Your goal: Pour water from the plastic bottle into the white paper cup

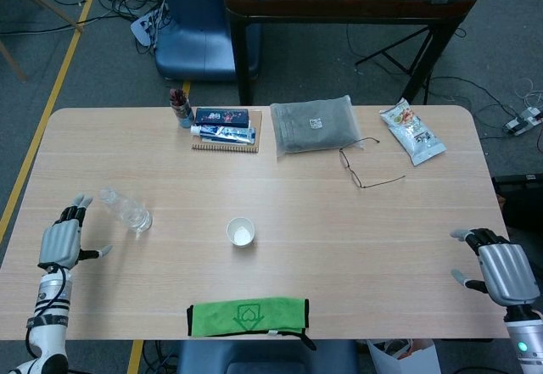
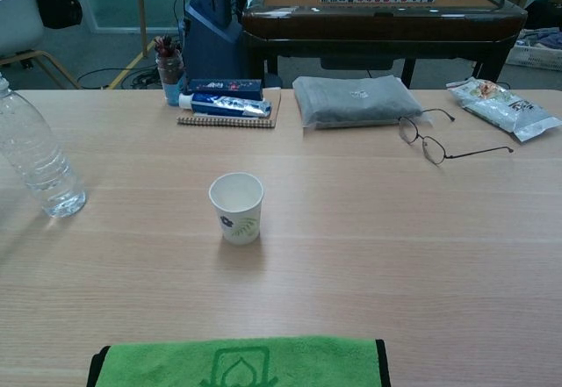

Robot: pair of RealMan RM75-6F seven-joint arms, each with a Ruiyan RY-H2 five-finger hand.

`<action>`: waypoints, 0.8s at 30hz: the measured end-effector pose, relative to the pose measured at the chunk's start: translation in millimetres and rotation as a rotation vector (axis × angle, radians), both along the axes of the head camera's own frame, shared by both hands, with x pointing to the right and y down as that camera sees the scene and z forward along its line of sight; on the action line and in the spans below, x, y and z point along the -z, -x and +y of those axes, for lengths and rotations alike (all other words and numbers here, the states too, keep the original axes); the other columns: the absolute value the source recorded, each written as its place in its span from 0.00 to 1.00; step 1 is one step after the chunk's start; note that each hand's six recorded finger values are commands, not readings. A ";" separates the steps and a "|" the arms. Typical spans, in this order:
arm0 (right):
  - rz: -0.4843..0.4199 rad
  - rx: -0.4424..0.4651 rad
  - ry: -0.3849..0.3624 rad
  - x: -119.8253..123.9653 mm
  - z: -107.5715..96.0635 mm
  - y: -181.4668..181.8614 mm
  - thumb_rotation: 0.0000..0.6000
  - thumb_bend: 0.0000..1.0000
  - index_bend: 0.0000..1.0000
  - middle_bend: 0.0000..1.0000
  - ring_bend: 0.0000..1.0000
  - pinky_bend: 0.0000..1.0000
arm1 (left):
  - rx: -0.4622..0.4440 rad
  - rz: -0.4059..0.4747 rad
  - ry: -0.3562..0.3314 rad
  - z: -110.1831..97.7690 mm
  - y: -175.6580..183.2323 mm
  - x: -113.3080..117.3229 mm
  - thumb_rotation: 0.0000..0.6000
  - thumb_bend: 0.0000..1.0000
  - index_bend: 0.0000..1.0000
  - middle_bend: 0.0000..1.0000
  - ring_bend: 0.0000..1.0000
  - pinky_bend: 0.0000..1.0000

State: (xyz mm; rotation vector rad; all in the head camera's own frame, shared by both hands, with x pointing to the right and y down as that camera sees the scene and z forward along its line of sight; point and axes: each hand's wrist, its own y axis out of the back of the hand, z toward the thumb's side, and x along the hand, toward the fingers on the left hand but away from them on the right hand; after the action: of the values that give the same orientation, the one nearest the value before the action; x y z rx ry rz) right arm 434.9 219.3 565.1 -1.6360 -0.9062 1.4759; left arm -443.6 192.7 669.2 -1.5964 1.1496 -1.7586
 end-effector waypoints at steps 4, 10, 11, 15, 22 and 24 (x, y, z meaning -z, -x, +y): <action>0.013 0.002 -0.002 -0.4 0.6 0.2 1.00 0.08 0.35 0.39 0.32 0.52 | -0.096 -0.071 -0.051 6.3 0.3 14.9 1.00 0.08 0.01 0.00 0.11 0.27; 0.033 0.004 -0.002 -2.5 1.2 0.2 1.00 0.08 0.35 0.40 0.32 0.52 | -0.197 -0.174 -0.085 27.4 1.7 30.0 1.00 0.08 0.14 0.06 0.12 0.27; 0.036 0.005 0.000 -3.5 1.5 0.5 1.00 0.07 0.35 0.40 0.32 0.52 | -0.206 -0.188 -0.083 30.9 2.3 31.1 1.00 0.08 0.15 0.09 0.14 0.27; 0.046 0.010 0.009 -5.8 2.0 0.8 1.00 0.08 0.35 0.40 0.32 0.52 | -0.247 -0.251 -0.045 50.5 6.2 36.1 1.00 0.15 0.25 0.26 0.23 0.27; 0.059 0.004 0.003 -3.2 0.9 -0.9 1.00 0.07 0.35 0.40 0.32 0.52 | -0.290 -0.265 0.008 68.3 6.7 49.1 1.00 0.15 0.32 0.32 0.26 0.27; 0.059 0.001 -0.001 -1.5 0.3 -1.4 1.00 0.08 0.35 0.40 0.32 0.52 | -0.291 -0.259 0.013 72.4 8.1 49.7 1.00 0.15 0.32 0.32 0.26 0.27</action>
State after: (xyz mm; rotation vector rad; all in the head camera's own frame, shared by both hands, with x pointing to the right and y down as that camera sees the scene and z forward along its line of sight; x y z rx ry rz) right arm 436.3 219.6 566.6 -1.5832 -0.8730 1.5143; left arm -451.8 265.1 619.5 -1.4107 0.7449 -1.7184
